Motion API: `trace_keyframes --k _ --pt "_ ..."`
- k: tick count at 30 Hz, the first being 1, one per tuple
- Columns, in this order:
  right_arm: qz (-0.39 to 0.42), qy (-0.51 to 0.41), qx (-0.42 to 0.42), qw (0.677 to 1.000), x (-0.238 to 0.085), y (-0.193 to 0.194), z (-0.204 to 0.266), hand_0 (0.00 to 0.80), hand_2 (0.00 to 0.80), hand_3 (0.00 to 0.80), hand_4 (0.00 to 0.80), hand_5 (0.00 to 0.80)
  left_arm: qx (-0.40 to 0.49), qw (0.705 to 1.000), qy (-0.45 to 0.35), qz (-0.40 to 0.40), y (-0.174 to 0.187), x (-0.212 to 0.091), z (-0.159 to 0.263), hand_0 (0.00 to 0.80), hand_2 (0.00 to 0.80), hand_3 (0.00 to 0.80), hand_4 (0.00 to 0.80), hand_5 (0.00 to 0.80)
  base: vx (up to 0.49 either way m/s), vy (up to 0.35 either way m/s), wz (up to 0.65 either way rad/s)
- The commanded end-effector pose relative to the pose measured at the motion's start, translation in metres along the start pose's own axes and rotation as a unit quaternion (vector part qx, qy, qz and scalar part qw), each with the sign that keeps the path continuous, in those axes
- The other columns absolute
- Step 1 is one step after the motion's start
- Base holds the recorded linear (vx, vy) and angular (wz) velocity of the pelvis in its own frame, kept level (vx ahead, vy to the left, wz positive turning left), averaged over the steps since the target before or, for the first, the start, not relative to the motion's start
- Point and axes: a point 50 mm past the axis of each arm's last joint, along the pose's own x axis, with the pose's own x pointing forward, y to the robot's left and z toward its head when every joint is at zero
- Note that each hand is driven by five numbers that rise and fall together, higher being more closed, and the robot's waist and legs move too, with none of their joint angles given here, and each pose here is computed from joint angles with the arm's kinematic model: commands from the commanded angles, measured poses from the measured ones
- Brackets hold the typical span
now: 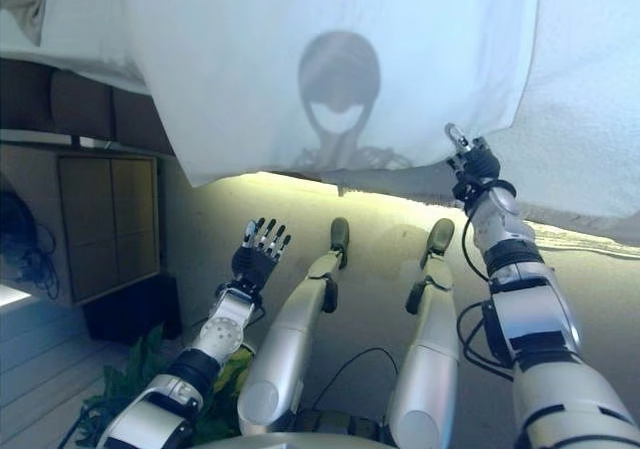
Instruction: Make the bed neatly
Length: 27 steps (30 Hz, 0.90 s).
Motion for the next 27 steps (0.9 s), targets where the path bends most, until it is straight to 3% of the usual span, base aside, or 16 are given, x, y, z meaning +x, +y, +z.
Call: trace_keyframes --k 1,2,3,16,27 --pt "0.109 -0.054 -0.03 0.992 0.007 0.05 0.035 0.0 0.0 0.0 0.0 0.0 0.009 0.999 -0.008 -0.032 -0.003 -0.004 0.007 0.0 0.0 0.0 0.0 0.0 0.0 0.0 0.0" --pt "0.106 -0.048 -0.028 0.993 0.007 0.05 0.029 0.662 0.662 0.662 0.662 0.662 0.01 0.999 -0.007 -0.031 -0.002 -0.004 0.006 0.0 0.0 0.0 0.0 0.0 0.0 0.0 0.0" --pt "0.101 -0.042 -0.025 0.994 0.007 0.05 0.025 0.8 0.8 0.8 0.8 0.8 0.01 0.999 -0.006 -0.031 -0.001 -0.004 0.006 0.0 0.0 0.0 0.0 0.0 0.0 0.0 0.0" --pt "0.037 0.062 -0.035 0.997 0.0 0.018 -0.038 0.8 0.8 0.8 0.8 0.8 0.018 0.999 -0.001 -0.027 0.0 0.002 0.007 0.0 0.0 0.0 0.0 0.0 0.006 -0.002 -0.01" --pt "-0.068 0.182 -0.091 0.977 -0.031 -0.028 -0.105 0.8 0.8 0.8 0.8 0.8 0.029 0.999 -0.028 -0.022 -0.003 0.009 0.022 0.0 0.0 0.0 0.0 0.0 0.032 0.021 -0.04"
